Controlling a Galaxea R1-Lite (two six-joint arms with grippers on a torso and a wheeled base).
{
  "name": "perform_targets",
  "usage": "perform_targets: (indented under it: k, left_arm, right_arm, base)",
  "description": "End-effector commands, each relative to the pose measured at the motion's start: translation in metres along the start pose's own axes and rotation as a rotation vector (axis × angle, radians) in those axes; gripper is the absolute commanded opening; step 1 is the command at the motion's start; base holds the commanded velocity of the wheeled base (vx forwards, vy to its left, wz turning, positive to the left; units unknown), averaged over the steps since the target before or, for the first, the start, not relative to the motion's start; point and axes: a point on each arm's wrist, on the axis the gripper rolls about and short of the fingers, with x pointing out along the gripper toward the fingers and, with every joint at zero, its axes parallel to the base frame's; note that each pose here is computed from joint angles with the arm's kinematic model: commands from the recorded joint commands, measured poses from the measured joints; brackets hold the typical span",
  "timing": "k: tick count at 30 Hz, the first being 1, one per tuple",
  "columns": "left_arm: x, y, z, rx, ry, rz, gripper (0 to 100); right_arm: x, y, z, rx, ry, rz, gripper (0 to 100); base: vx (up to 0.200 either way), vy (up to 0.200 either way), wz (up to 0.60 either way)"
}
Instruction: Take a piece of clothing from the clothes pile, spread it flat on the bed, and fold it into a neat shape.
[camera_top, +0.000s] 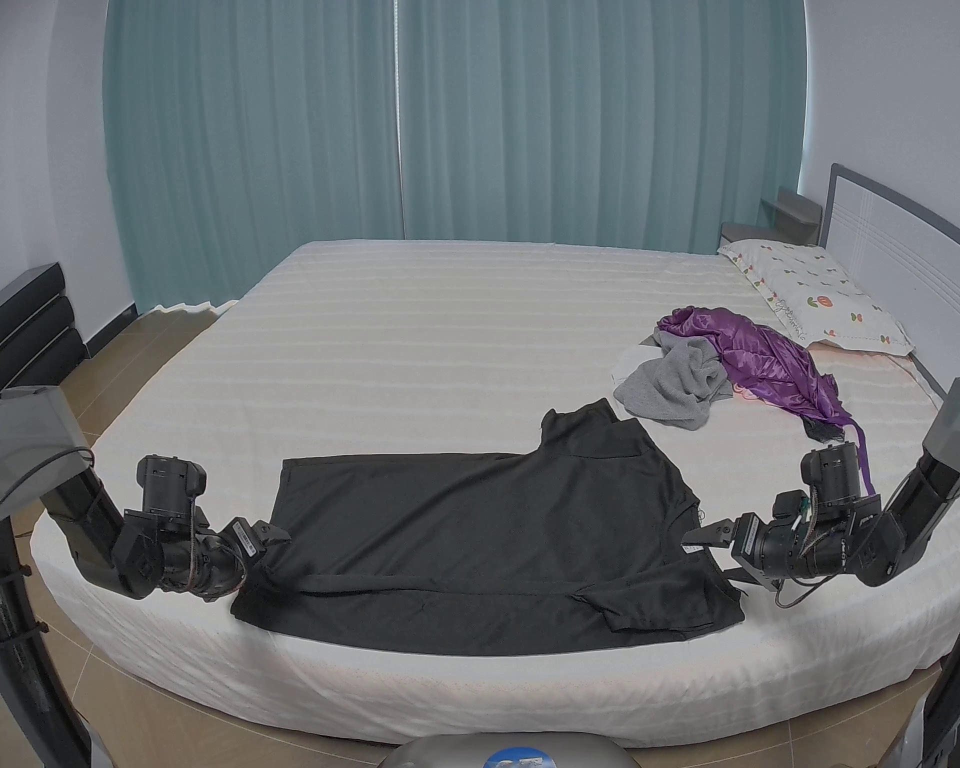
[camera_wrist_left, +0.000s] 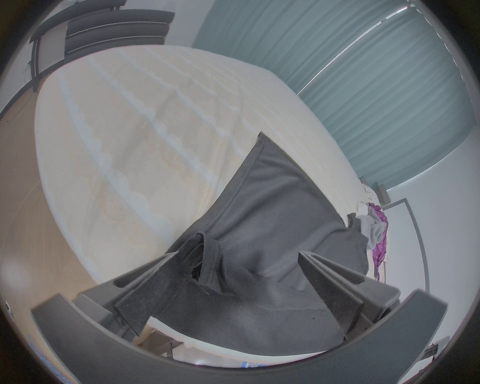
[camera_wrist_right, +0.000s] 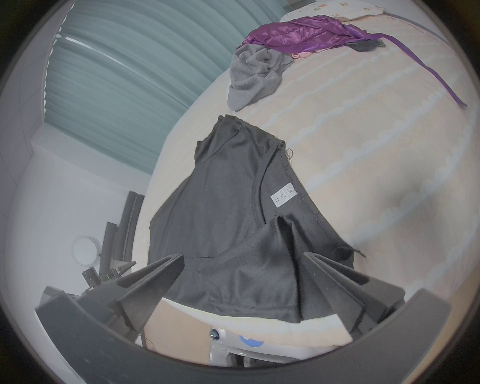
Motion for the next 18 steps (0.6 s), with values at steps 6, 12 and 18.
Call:
perform_targets:
  k: [6, 12, 18]
  left_arm:
    - [-0.035, -0.007, 0.006, -0.114, -0.057, -0.066, 100]
    - [-0.031, -0.006, 0.000, -0.111, -0.033, -0.057, 100]
    - [-0.032, -0.009, -0.017, -0.082, 0.021, -0.047, 100]
  right_arm:
    - [-0.028, -0.002, -0.023, 0.136, -0.093, 0.097, 100]
    - [-0.027, -0.008, -0.029, 0.169, -0.113, 0.115, 100]
    - [-0.024, -0.012, -0.033, 0.179, -0.097, 0.099, 100]
  base:
    - [0.067, 0.000, 0.00]
    - [0.133, 0.000, 0.00]
    - [0.000, 0.000, 0.00]
